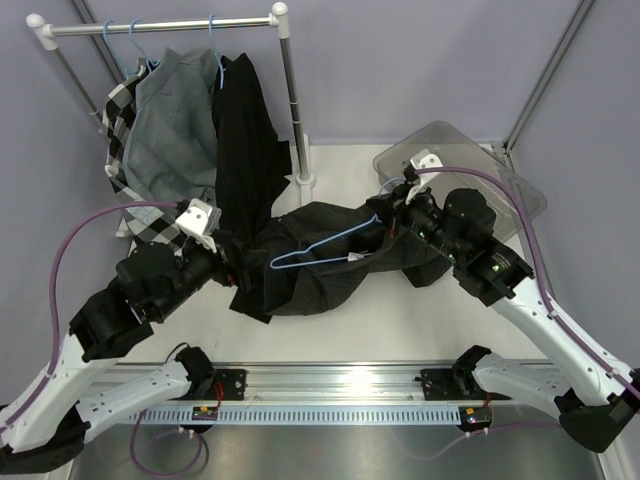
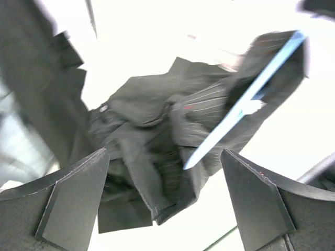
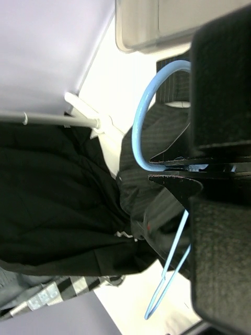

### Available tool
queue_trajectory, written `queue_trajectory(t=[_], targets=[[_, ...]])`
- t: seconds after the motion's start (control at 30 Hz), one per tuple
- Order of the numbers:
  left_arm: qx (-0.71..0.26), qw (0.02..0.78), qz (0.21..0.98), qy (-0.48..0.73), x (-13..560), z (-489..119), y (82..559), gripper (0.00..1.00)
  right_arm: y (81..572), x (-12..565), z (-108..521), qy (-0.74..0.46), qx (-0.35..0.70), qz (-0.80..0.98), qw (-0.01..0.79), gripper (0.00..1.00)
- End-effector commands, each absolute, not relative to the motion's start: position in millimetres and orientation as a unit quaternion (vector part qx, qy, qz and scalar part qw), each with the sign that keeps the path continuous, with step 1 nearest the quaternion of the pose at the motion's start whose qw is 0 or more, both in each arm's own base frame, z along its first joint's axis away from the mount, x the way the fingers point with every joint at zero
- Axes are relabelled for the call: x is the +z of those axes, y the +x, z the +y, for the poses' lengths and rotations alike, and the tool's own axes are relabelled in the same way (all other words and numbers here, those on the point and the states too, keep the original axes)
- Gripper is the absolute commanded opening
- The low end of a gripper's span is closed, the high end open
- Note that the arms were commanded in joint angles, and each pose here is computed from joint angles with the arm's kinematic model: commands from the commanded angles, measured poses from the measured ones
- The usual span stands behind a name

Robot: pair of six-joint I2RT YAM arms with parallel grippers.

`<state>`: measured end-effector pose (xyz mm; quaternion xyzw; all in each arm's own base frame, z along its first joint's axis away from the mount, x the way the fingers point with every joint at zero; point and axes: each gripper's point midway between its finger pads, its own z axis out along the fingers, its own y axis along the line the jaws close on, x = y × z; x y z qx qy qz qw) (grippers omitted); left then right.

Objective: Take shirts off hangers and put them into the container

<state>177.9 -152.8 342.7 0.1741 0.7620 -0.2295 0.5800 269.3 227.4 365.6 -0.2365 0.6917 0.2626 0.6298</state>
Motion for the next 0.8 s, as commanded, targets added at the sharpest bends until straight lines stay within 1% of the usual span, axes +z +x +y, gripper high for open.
queue_trajectory(t=[0.0, 0.07, 0.17, 0.2, 0.3, 0.4, 0.53, 0.57, 0.63, 0.67, 0.73, 0.77], targets=[[-0.288, 0.536, 0.749, 0.262, 339, -189, 160, 0.92, 266, 384, 247, -0.252, 0.306, 0.662, 0.636, 0.00], [-0.293, 0.510, 0.758, 0.282, 327, -203, 162, 0.91, 268, 383, 254, -0.262, 0.313, 0.662, 0.629, 0.00], [-0.309, 0.477, 0.759, 0.318, 320, -224, 161, 0.88, 269, 383, 261, -0.272, 0.322, 0.661, 0.621, 0.00], [-0.311, 0.458, 0.764, 0.330, 313, -234, 163, 0.85, 268, 381, 264, -0.278, 0.326, 0.661, 0.616, 0.00], [-0.308, 0.443, 0.765, 0.350, 308, -251, 173, 0.82, 267, 384, 269, -0.286, 0.336, 0.655, 0.614, 0.00], [-0.303, 0.436, 0.767, 0.361, 306, -261, 181, 0.78, 262, 389, 273, -0.292, 0.348, 0.646, 0.613, 0.00], [-0.309, 0.411, 0.774, 0.370, 295, -272, 182, 0.70, 261, 395, 271, -0.293, 0.345, 0.642, 0.619, 0.00], [-0.310, 0.408, 0.776, 0.368, 293, -272, 182, 0.63, 261, 395, 271, -0.293, 0.345, 0.641, 0.620, 0.00], [-0.306, 0.407, 0.780, 0.364, 290, -271, 183, 0.55, 260, 397, 270, -0.294, 0.344, 0.640, 0.622, 0.00], [-0.306, 0.405, 0.781, 0.363, 289, -270, 182, 0.46, 260, 398, 269, -0.293, 0.344, 0.639, 0.623, 0.00], [-0.308, 0.409, 0.780, 0.360, 291, -268, 181, 0.35, 260, 398, 270, -0.294, 0.343, 0.638, 0.623, 0.00], [-0.308, 0.410, 0.780, 0.359, 291, -268, 180, 0.23, 260, 398, 269, -0.294, 0.344, 0.638, 0.622, 0.00]])
